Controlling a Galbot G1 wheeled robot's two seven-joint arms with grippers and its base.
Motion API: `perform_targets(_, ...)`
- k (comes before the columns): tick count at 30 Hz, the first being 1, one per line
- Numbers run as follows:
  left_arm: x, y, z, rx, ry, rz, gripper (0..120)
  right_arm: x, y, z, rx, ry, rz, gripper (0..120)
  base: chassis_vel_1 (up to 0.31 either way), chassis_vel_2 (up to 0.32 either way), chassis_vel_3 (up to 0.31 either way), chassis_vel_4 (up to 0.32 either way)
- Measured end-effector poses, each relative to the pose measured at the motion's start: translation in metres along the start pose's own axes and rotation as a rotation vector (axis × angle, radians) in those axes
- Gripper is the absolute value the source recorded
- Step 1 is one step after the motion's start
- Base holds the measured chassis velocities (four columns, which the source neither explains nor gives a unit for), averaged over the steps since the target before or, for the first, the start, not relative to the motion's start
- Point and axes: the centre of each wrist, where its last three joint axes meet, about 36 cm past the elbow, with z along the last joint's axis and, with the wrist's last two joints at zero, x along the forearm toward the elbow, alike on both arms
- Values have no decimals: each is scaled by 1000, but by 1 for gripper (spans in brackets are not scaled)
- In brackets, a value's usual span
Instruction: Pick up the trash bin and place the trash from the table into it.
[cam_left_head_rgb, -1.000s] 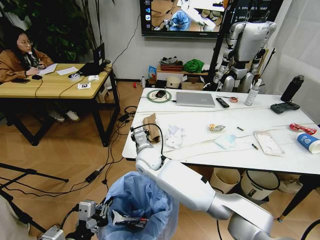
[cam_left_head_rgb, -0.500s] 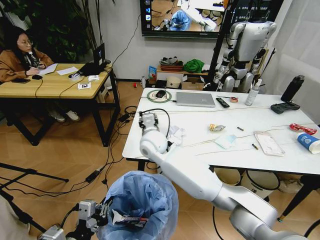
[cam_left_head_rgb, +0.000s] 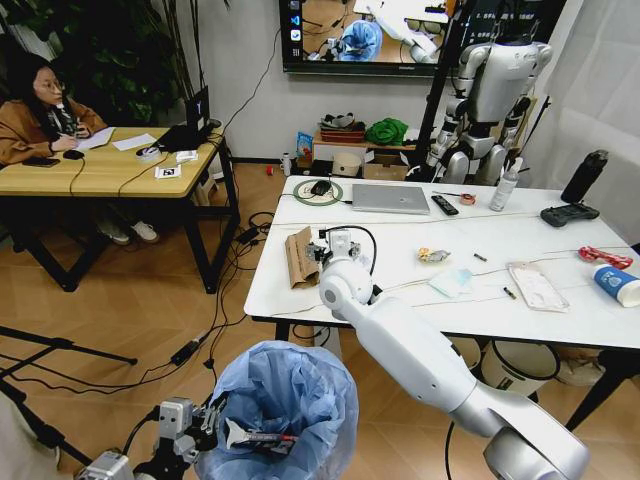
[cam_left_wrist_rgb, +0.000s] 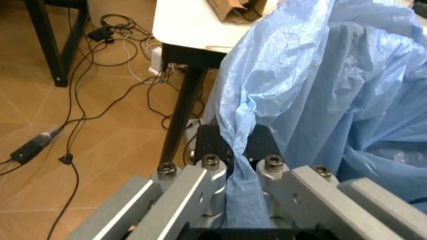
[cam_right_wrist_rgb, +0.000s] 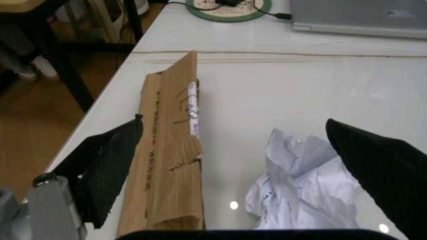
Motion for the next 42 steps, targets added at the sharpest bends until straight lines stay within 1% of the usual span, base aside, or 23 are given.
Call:
perform_targets(7, 1, 0, 0, -1, 1, -5, 0, -1, 9, 6, -15, 15, -38, 100, 0, 0, 0, 0)
perform_targets(20, 2, 1, -1, -2, 0, -7, 0, -6, 14, 18, -67, 9, -104, 100, 0, 0, 0, 0)
perform_targets(39, 2, 2, -1, 0, -1, -8, 0, -20, 5, 36, -78, 15, -115, 100, 0, 0, 0, 0)
perform_targets(41, 2, 2, -1, 0, -1, -8, 0, -20, 5, 37, -77, 17, -114, 99, 0, 0, 0, 0)
perform_targets(42, 2, 1, -1, 0, -1, -7, 0, -20, 4, 38, -77, 19, -115, 97, 0, 0, 0, 0)
